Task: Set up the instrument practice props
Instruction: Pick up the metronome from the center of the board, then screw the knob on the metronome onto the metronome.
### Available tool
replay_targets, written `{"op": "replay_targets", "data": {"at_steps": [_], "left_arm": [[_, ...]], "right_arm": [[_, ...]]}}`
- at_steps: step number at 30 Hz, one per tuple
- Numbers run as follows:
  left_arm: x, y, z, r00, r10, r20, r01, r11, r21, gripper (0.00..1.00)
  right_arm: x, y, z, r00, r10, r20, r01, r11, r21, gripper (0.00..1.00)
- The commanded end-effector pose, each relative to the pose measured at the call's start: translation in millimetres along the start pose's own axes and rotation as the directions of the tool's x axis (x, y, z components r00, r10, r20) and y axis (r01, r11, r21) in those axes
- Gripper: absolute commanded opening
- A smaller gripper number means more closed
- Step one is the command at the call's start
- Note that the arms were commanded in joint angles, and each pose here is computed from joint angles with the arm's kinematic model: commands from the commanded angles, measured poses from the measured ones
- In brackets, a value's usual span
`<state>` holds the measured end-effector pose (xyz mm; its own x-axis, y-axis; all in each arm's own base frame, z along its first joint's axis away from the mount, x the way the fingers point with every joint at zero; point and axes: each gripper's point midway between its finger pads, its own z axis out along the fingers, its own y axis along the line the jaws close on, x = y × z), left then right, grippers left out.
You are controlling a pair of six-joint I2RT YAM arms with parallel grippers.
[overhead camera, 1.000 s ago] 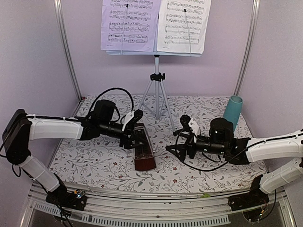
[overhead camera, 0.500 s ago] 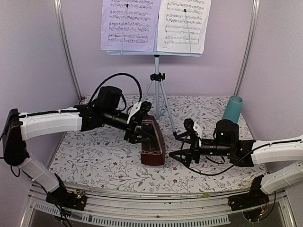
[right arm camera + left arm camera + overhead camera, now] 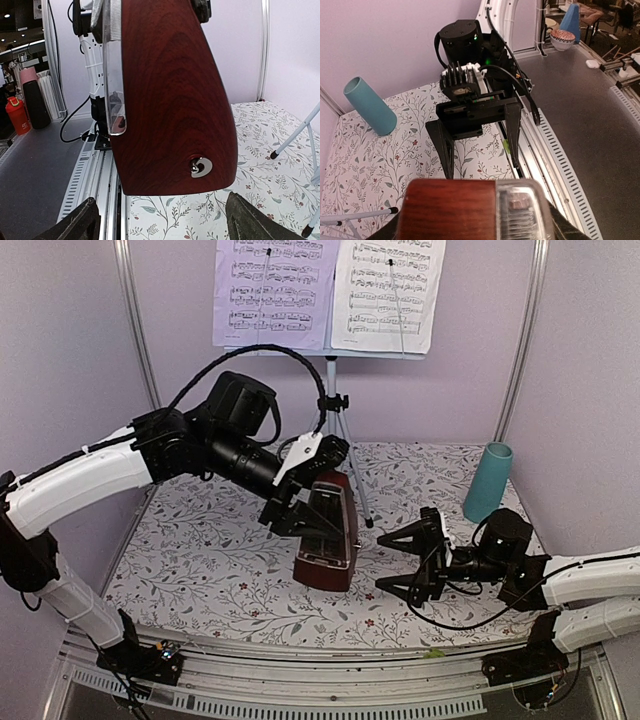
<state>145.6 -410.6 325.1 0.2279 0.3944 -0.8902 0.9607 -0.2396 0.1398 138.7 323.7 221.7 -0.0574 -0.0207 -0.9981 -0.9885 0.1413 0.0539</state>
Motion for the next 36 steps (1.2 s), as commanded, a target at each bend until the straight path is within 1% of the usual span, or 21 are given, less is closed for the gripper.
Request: {"op": "replay_targets", "data": {"at_steps": [1, 6, 11, 20, 26, 36], "left_arm": [[-27.6, -7.3, -9.6, 0.997, 0.071, 0.004, -0.071, 0.997, -0.014, 0.14], [-32.4, -13.8, -4.9, 0.996, 0.082, -0.019, -0.082, 0.997, 0.003, 0.14], [-32.6, -16.8, -3.4, 0.996, 0.085, -0.029, -0.085, 0.996, 0.006, 0.14], [-33.4, -16.6, -5.9, 0.995, 0.096, -0.031, -0.096, 0.995, -0.008, 0.13], [-35.7, -17.7, -8.3, 0.994, 0.103, -0.026, -0.103, 0.995, -0.011, 0.13], [-34.0, -16.9, -9.2, 0.995, 0.099, -0.033, -0.1, 0.995, -0.019, 0.13]], "right_arm": [[-20.4, 3.0, 6.6, 0.995, -0.076, 0.067, 0.079, 0.996, -0.035, 0.87], [-27.9, 5.0, 13.1, 0.993, -0.077, 0.09, 0.083, 0.994, -0.066, 0.84], [-32.5, 4.7, 20.6, 0.992, -0.08, 0.102, 0.09, 0.992, -0.09, 0.83], [-25.6, 6.3, 30.6, 0.995, -0.057, 0.079, 0.068, 0.988, -0.138, 0.79], [-18.5, 6.5, 35.4, 0.997, -0.046, 0.059, 0.055, 0.986, -0.156, 0.78], [-14.2, 0.2, 41.1, 0.998, -0.038, 0.044, 0.044, 0.989, -0.138, 0.77]]}}
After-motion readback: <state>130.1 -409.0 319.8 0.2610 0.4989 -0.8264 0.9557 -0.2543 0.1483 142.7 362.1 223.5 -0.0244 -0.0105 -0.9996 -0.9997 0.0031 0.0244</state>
